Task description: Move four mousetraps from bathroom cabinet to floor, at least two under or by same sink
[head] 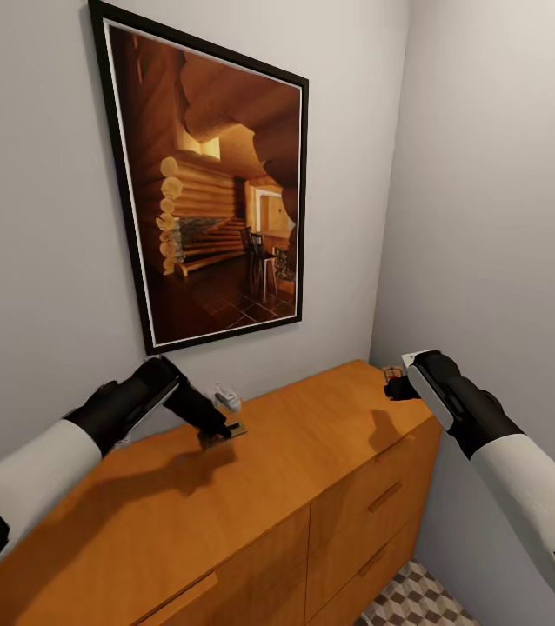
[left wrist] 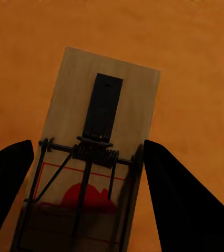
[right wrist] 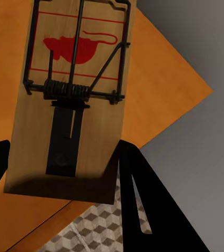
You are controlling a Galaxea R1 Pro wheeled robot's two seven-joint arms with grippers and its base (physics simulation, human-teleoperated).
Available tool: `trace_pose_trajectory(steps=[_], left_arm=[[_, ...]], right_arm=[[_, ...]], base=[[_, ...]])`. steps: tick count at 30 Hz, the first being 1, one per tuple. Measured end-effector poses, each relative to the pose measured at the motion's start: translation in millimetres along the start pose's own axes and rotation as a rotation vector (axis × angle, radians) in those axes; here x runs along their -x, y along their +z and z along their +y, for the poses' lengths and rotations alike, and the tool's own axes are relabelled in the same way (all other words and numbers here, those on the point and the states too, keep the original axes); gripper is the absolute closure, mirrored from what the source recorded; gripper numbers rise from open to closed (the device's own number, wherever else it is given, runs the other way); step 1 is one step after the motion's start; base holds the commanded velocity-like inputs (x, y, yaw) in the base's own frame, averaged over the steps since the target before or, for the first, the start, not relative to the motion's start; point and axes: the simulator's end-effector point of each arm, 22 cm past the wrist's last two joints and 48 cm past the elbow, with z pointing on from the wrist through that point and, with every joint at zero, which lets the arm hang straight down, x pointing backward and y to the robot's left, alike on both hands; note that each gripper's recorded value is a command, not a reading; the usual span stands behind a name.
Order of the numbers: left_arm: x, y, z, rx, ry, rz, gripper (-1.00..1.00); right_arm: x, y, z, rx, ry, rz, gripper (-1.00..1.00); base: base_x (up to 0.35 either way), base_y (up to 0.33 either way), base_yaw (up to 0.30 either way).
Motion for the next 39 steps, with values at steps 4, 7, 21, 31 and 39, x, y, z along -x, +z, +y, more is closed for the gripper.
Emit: trace_pose_trajectory(steps=[4, 7, 21, 31, 39], left_arm=[[19, -25.5, 36, 0.093, -0.104, -0.085, 1.00], [30, -47.1, 64, 0.153, -0.183, -0.161, 1.00], [11, -76.1, 132, 0.296, -0.396, -0.227, 1.00], [11, -64.3, 126, 0.278, -0.407, -0.212, 1.00], [12, -64.2, 125, 0.276, -0.405, -0.215, 1.00]], right_arm=[[0, -0.4, 4, 0.007, 0.000, 0.000, 1.00], [1, -0.7, 7, 0.012, -0.001, -0.001, 1.00], [2, -1.6, 15, 0.029, -0.001, -0.003, 1.00], [2, -1.8, 19, 0.038, -0.001, -0.004, 1.00], [2, -1.5, 19, 0.038, -0.002, -0.003, 1.00]], base=[[0.000, 0.000, 0.000], [0.000, 0.000, 0.000], [0.000, 0.000, 0.000], [-0.061, 0.000, 0.000], [-0.310, 0.000, 0.000]])
